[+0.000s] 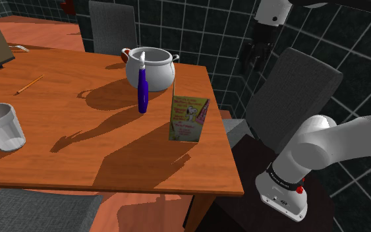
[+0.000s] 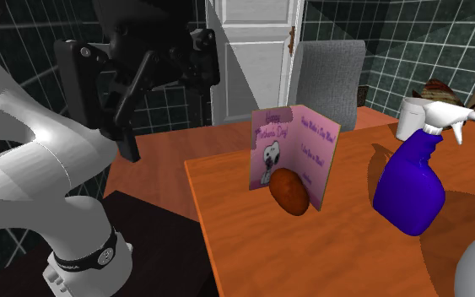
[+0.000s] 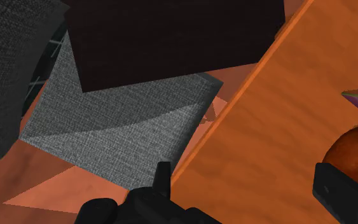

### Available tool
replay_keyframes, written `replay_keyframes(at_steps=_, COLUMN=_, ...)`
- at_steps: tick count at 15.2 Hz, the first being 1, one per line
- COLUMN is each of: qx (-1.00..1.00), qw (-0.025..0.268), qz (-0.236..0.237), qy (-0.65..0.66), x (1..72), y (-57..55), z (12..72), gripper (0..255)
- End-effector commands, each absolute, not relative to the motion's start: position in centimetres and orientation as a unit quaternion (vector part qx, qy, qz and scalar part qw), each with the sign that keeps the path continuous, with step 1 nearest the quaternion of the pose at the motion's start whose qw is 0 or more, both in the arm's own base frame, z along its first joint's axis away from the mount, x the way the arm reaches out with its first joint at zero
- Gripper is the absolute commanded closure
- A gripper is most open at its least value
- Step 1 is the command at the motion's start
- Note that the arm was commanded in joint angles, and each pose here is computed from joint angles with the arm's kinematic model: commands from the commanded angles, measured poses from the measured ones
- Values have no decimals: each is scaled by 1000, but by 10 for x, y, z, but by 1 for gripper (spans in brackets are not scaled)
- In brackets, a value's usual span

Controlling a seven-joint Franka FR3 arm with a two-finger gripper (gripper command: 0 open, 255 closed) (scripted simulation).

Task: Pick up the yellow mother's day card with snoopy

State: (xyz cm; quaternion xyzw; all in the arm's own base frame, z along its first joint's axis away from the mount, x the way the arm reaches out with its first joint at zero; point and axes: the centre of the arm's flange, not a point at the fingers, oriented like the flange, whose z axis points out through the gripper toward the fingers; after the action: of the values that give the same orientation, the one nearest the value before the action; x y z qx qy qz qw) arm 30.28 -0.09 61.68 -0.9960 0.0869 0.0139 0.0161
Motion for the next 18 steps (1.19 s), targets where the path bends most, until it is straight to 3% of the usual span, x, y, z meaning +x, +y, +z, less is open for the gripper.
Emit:
replay_keyframes(at_steps=1, qx=-996, qw=16, qz=14, qy=87, x=303, y=-1, z=617, gripper=0)
replay_keyframes(at_steps=18, qx=-996, qw=4, qz=-1, qy=84, x=367, y=216, z=597, gripper=0)
